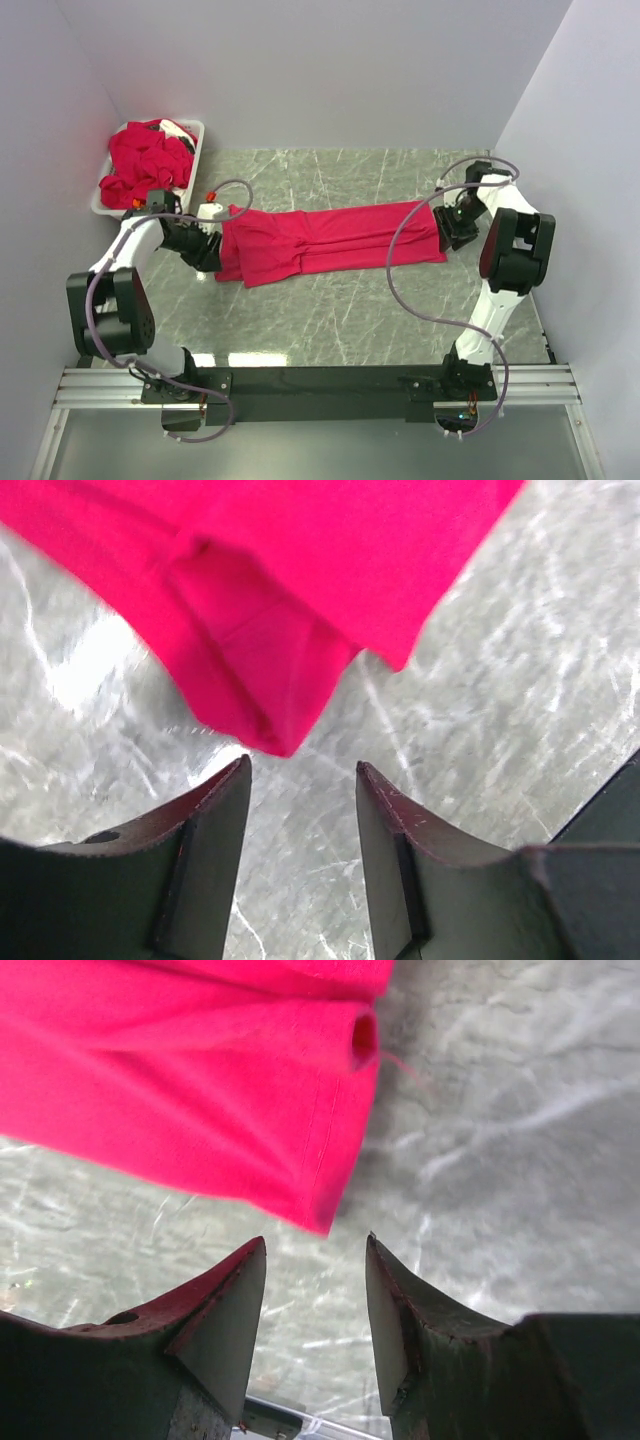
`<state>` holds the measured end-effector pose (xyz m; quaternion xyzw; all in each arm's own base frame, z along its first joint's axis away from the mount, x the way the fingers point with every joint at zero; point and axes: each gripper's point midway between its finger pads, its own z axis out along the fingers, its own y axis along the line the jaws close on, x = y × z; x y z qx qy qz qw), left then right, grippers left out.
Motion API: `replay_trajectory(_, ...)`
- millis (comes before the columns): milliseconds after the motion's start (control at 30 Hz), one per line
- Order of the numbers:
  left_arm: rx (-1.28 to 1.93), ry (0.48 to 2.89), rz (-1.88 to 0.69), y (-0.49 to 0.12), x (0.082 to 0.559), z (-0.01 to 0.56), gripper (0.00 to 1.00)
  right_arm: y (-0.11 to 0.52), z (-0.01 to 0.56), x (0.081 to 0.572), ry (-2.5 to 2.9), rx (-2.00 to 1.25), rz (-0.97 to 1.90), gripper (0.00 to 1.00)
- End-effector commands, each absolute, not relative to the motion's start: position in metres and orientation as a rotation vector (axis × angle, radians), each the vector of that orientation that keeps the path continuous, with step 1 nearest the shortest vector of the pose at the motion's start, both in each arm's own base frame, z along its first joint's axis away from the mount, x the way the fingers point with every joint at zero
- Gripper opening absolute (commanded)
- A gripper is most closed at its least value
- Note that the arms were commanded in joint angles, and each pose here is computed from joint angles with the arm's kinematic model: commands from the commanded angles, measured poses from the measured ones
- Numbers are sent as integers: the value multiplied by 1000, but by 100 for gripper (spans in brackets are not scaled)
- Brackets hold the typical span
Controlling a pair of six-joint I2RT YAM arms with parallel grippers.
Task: Fold and stack the t-shirts
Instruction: Fold the tshirt
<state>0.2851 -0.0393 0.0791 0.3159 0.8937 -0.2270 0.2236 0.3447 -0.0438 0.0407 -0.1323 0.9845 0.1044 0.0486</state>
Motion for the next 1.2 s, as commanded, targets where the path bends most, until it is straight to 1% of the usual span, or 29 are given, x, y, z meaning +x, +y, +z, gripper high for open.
replay_trajectory(0, 985, 2380, -658, -61, 280, 98, 51, -44, 88, 360, 2879, -380, 269, 52)
replay_trajectory(100, 984, 2414, -677, -76, 272, 88, 50, -26, 109, 365, 2811, -362, 373, 50)
replay_trajectory(167, 938, 2470, -701, -79, 266, 77, 50, -2, 121, 365, 2770, -356, 515, 44)
replay_trajectory(200, 957, 2465, -731, -90, 263, 74, 51, 8, 125, 364, 2753, -357, 572, 42)
replay_trajectory(333, 847, 2551, -809, -101, 259, 65, 53, 79, 136, 365, 2642, -403, 782, 40)
replay_trajectory(367, 831, 2551, -811, -102, 261, 67, 52, 103, 142, 363, 2615, -345, 915, 39)
replay_trajectory(400, 808, 2545, -828, -105, 264, 71, 54, 113, 136, 367, 2575, -325, 963, 39)
replay_trajectory(467, 730, 2573, -902, -112, 265, 79, 54, 164, 141, 357, 2549, -339, 1109, 39)
replay_trajectory(500, 690, 2592, -945, -116, 265, 81, 52, 178, 138, 362, 2503, -354, 1130, 40)
replay_trajectory(567, 550, 2653, -1086, -127, 261, 85, 50, 208, 140, 360, 2486, -324, 1185, 40)
replay_trajectory(600, 498, 2662, -1128, -131, 260, 86, 50, 233, 141, 358, 2451, -384, 1202, 40)
replay_trajectory(633, 382, 2707, -1174, -135, 254, 84, 50, 244, 137, 358, 2457, -383, 1214, 41)
replay_trajectory(667, 347, 2698, -1182, -137, 256, 82, 51, 256, 137, 356, 2470, -356, 1246, 41)
replay_trajectory(700, 283, 2744, -1170, -136, 253, 78, 50, 276, 138, 354, 2447, -395, 1273, 41)
replay_trajectory(733, 222, 2759, -1164, -137, 254, 78, 49, 284, 131, 353, 2477, -343, 1283, 41)
replay_trajectory(767, 209, 2753, -1155, -137, 257, 78, 48, 291, 127, 352, 2478, -339, 1296, 42)
replay_trajectory(833, 84, 2761, -1128, -137, 261, 80, 48, 309, 116, 346, 2491, -318, 1321, 44)
replay_trajectory(900, 38, 2742, -1104, -136, 264, 80, 50, 321, 107, 344, 2482, -306, 1348, 48)
replay_trajectory(967, -64, 2742, -1156, -142, 258, 84, 52, 337, 102, 334, 2505, -283, 1374, 50)
replay_trajectory(1100, -316, 2814, -1078, -135, 231, 62, 54, 355, 88, 320, 2549, -279, 1401, 51)
replay_trajectory(1167, -372, 2781, -1045, -135, 228, 66, 54, 359, 83, 312, 2576, -271, 1399, 53)
